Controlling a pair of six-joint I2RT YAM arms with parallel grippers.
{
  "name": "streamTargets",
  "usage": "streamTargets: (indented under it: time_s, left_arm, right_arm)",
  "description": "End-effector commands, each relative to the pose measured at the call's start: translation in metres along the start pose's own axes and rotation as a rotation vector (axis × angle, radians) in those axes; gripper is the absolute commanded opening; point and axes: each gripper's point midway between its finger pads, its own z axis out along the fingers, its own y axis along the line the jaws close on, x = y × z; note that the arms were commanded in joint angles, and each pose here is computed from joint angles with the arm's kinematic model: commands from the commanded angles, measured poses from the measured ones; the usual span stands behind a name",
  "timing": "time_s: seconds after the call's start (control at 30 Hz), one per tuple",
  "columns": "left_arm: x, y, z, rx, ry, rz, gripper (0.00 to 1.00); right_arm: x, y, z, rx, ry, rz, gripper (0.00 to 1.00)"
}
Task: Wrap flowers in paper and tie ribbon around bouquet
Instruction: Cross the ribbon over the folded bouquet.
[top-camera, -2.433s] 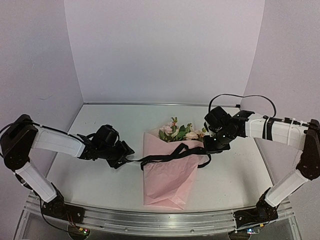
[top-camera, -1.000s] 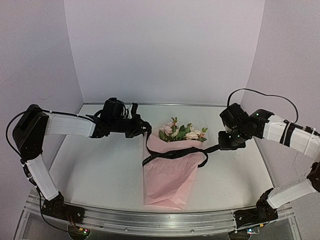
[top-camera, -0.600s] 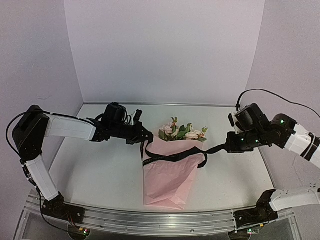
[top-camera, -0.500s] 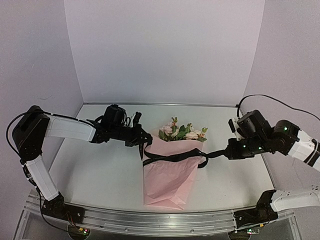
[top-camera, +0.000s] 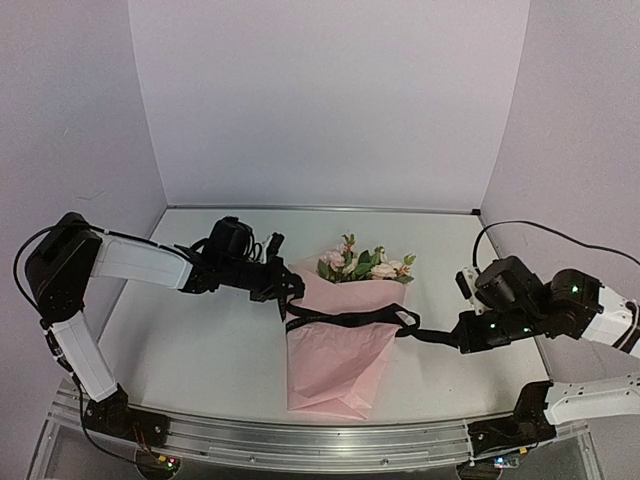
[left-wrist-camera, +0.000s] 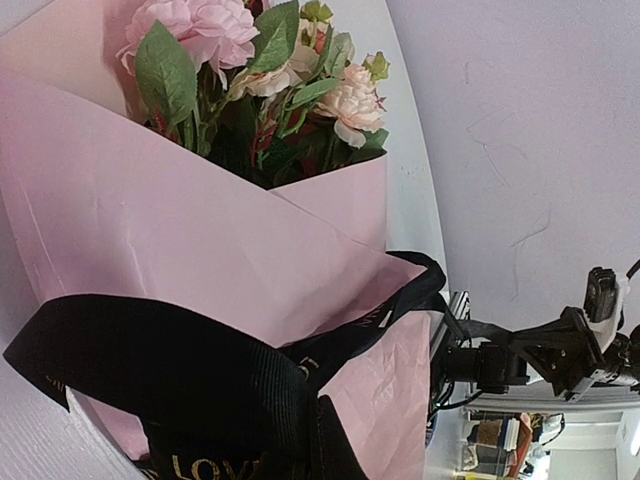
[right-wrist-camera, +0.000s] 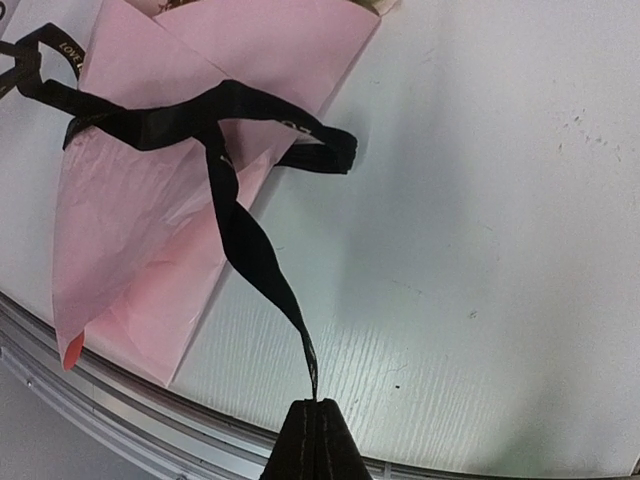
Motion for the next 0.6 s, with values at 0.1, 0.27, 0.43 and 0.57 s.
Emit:
streamTargets:
  time_s: [0.1,0.27,0.43,0.57]
  left_arm:
    - [-0.016,0.022,-0.027,-0.117,-0.142,-0.044,0.0]
    - [-0.019,0.047,-0.044,-0.215,-0.217,-0.091,0.0]
    - [-0.017,0.068,-0.062,-0.292,-0.267,-0.142,0.0]
    - [-0.017,0.101,-0.093,-0.409,-0.352,-0.201,0.0]
  right_arm:
    - [0.045,0.003,0.022,-0.017,0.154,-0.023,0.0]
    - [0.068,-0.003,0.04,0.036,0.27,-0.042,0.0]
    - [0.05,-0.027,0.05,0.215,0.202,-0.003,0.0]
    - [0.041,-0.054,0.057,0.336,0.199,0.094,0.0]
